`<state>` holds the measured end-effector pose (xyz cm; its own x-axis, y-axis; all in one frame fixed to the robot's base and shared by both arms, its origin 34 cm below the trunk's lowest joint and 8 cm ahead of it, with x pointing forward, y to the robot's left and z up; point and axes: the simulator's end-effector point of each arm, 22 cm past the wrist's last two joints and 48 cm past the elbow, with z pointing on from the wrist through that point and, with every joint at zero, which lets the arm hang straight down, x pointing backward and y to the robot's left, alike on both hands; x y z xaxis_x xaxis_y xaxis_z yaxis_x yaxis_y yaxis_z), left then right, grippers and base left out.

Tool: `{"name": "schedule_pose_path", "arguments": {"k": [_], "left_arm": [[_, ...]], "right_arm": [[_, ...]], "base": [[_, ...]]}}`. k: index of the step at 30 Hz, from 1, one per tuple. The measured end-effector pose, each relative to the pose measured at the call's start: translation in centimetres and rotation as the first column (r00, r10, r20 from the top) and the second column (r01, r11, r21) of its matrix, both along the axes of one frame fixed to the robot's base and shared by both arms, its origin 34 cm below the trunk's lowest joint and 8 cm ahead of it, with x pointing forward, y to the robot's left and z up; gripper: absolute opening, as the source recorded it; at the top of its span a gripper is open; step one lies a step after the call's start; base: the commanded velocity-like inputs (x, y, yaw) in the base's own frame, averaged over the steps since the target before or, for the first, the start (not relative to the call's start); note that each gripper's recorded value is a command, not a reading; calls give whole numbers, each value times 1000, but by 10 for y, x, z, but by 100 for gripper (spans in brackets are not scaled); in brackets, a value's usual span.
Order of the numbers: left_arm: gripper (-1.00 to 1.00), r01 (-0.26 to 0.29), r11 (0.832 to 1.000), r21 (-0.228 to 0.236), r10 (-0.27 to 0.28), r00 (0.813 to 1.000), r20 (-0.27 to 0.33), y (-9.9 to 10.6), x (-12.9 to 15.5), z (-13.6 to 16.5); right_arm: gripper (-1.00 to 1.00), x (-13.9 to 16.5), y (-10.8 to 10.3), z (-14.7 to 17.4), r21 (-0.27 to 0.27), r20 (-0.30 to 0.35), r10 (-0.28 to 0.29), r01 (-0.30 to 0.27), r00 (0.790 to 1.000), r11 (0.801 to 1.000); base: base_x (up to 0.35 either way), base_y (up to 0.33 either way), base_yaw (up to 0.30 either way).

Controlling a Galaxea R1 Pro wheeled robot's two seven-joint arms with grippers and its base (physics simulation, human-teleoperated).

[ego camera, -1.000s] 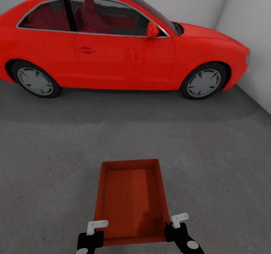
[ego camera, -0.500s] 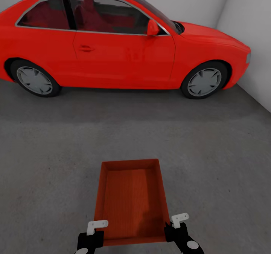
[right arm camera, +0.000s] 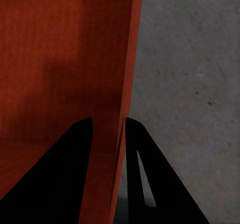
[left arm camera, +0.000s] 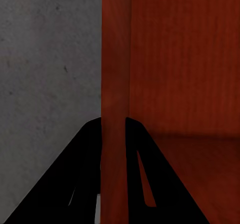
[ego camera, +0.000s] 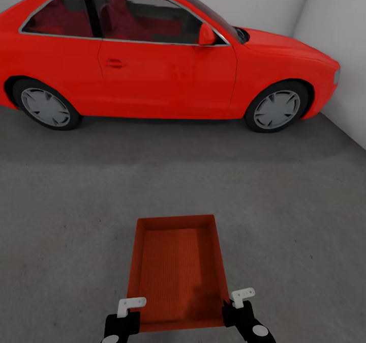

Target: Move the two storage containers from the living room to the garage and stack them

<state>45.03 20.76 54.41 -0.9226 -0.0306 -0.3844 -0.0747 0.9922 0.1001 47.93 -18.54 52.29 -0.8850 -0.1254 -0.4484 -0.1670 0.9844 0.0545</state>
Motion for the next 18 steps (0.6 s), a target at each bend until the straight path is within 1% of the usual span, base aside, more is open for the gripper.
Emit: {"name": "schedule_pose_path", "arguments": {"k": [18], "left_arm": [[-100, 0, 1000, 0, 0, 1000, 1, 0, 0, -28]], "right_arm": [[-100, 0, 0, -28, 0, 1, 0, 0, 1000, 1000]], "base": [[0, 0, 0]]}}
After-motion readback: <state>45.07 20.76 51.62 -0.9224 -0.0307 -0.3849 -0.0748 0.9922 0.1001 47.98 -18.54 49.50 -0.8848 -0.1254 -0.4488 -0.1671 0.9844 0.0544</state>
